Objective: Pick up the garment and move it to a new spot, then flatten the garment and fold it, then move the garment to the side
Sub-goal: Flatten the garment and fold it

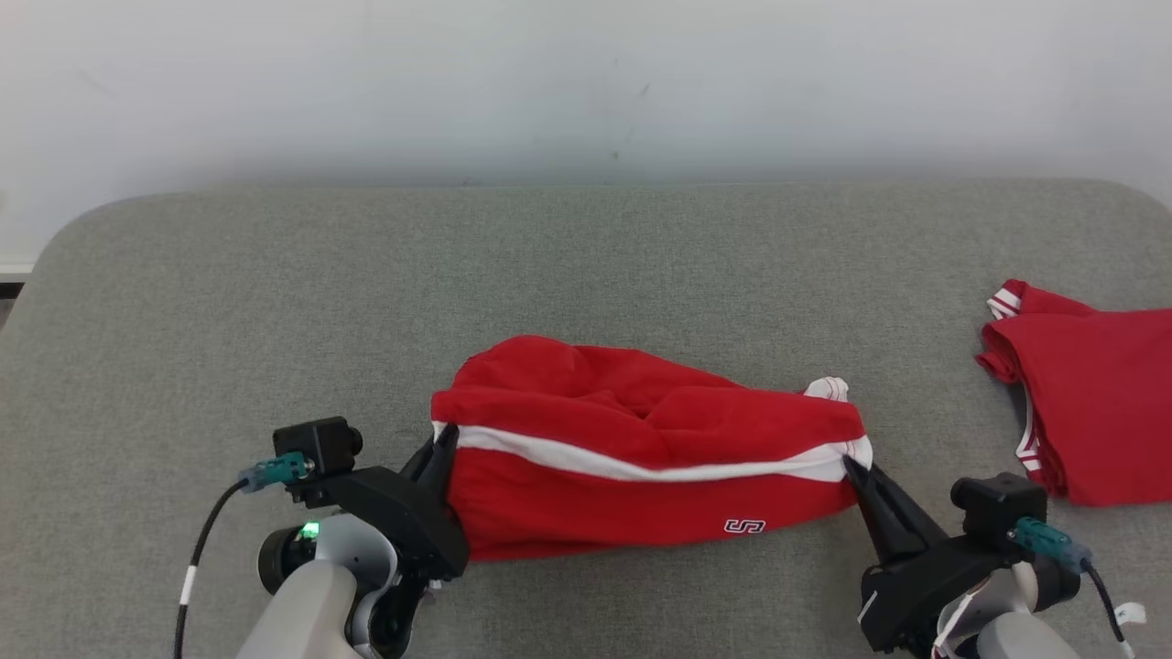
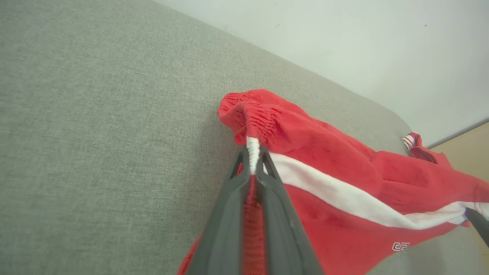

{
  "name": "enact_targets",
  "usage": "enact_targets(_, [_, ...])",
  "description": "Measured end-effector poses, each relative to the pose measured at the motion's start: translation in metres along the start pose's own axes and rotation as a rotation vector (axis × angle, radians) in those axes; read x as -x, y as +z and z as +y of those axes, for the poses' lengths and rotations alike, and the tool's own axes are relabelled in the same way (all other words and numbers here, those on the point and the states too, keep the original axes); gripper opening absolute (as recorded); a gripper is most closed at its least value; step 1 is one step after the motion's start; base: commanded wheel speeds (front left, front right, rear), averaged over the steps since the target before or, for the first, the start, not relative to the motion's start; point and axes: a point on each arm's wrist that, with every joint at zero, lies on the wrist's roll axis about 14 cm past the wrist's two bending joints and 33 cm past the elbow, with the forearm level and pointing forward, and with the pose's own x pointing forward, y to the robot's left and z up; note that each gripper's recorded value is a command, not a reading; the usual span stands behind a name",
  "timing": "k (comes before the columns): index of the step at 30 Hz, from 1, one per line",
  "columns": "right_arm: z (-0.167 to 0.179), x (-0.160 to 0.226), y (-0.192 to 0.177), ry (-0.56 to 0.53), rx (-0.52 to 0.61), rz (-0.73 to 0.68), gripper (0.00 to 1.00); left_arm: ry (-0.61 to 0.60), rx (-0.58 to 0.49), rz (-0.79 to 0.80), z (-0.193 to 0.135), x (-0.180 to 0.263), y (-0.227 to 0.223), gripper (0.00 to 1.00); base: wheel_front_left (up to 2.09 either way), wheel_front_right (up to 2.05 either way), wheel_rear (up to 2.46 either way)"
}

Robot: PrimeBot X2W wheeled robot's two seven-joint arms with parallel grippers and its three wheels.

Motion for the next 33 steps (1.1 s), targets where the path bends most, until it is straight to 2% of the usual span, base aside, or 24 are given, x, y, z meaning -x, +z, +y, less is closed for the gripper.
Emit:
enact_targets(5, [0.001, 0.002, 0.042, 0.024, -0.036, -0.096, 0.00, -0.085, 0.075, -0.103, -0.024, -0.003, 0.033, 0.00, 0.00, 0.00, 0.00])
enact_targets(11, [0.015, -0.007, 0.107, 0.111, -0.065, -0.187, 0.00, -0.230, 0.119, -0.153, -0.067, -0.016, 0.077, 0.00, 0.00, 0.00, 0.00])
enact_targets(15, [0.014, -0.026, 0.150, 0.145, -0.115, -0.231, 0.00, -0.282, 0.179, -0.209, -0.084, -0.033, 0.118, 0.00, 0.00, 0.00, 0.00])
enact_targets(17, [0.011, -0.042, 0.172, 0.151, -0.185, -0.261, 0.00, -0.290, 0.177, -0.247, -0.089, -0.045, 0.143, 0.00, 0.00, 0.00, 0.00])
enact_targets(18, [0.011, -0.042, 0.172, 0.151, -0.185, -0.261, 0.00, -0.290, 0.177, -0.247, -0.089, -0.045, 0.143, 0.00, 0.00, 0.00, 0.00])
enact_targets(20, [0.004, -0.059, 0.193, 0.146, -0.215, -0.284, 0.00, -0.292, 0.161, -0.288, -0.090, -0.057, 0.170, 0.00, 0.00, 0.00, 0.00])
enact_targets(26, [-0.020, -0.109, 0.258, 0.095, -0.158, -0.404, 0.00, -0.328, 0.107, -0.396, -0.099, -0.097, 0.234, 0.00, 0.00, 0.00, 0.00])
enact_targets(33, [-0.046, -0.145, 0.320, 0.022, -0.034, -0.629, 0.00, -0.388, 0.170, -0.660, -0.098, -0.127, 0.299, 0.00, 0.00, 0.00, 0.00])
